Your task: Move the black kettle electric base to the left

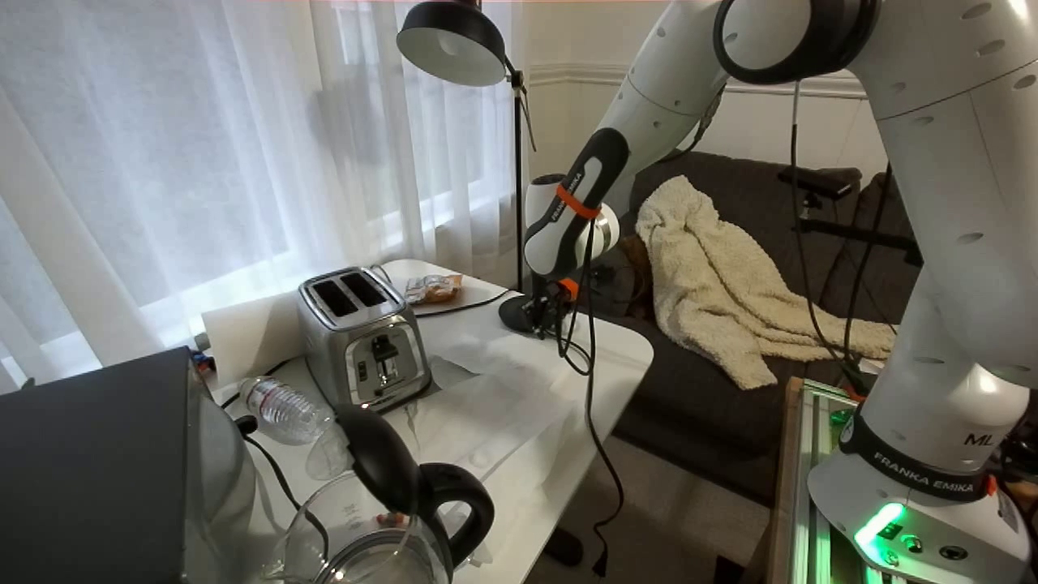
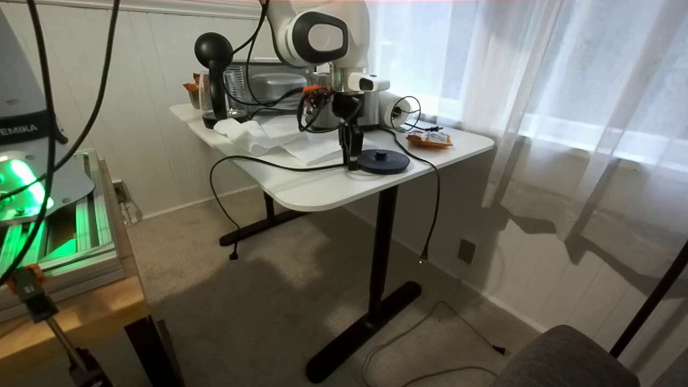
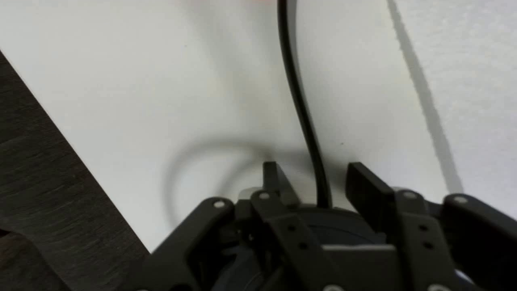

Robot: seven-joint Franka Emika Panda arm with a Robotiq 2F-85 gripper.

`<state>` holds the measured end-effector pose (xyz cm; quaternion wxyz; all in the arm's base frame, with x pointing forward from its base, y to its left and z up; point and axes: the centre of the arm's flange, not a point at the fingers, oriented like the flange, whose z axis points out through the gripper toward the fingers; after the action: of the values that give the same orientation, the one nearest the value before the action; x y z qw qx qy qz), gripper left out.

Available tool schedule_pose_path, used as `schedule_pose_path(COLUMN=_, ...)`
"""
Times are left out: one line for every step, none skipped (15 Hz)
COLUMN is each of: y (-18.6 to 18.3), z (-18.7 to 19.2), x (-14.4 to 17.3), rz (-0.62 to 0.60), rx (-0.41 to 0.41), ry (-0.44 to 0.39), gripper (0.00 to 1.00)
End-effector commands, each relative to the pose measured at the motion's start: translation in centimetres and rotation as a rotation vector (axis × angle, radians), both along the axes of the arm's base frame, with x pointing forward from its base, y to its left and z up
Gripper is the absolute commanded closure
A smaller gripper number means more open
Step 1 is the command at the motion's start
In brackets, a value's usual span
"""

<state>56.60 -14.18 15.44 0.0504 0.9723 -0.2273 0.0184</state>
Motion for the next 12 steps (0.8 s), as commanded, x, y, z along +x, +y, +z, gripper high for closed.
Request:
schedule_pose_path(y=0.1, z=-0.8, x=0.2, rz=0.033, rx=0.003, ry=-0.010, gripper=0.66)
schedule_pose_path(y=0.2, z=-0.8, x=0.2, rz=0.035, rx=0.003, ry=-0.010, gripper=0.75)
schedule_pose_path(y=0.3, z=-0.8, x=0.2, rz=0.037, rx=0.003, ry=-0.010, gripper=0.77)
schedule_pose_path(y=0.3, z=-0.8, x=0.2, rz=0.038, rx=0.002, ry=-0.012, gripper=0.88)
schedule_pose_path(y=0.3, z=-0.8, x=0.3, rz=0.039, rx=0.001, ry=-0.012, gripper=0.95)
schedule_pose_path(y=0.3, z=-0.7, x=0.3, rz=0.042, rx=0.000, ry=-0.013, gripper=0.99)
schedule_pose_path(y=0.5, z=-0.7, x=0.4, rz=0.045, rx=0.001, ry=-0.013, gripper=1.00)
schedule_pose_path(y=0.6, z=-0.5, x=0.4, rz=0.047, rx=0.002, ry=-0.014, gripper=1.00)
schedule_pose_path(y=0.6, z=-0.3, x=0.3, rz=0.046, rx=0.001, ry=-0.015, gripper=0.99)
schedule_pose_path(y=0.7, z=0.0, x=0.3, rz=0.045, rx=-0.001, ry=-0.017, gripper=0.99)
schedule_pose_path(y=0.8, z=0.4, x=0.2, rz=0.047, rx=-0.004, ry=-0.021, gripper=0.99)
schedule_pose_path(y=1.0, z=0.8, x=0.2, rz=0.053, rx=-0.014, ry=-0.031, gripper=0.98)
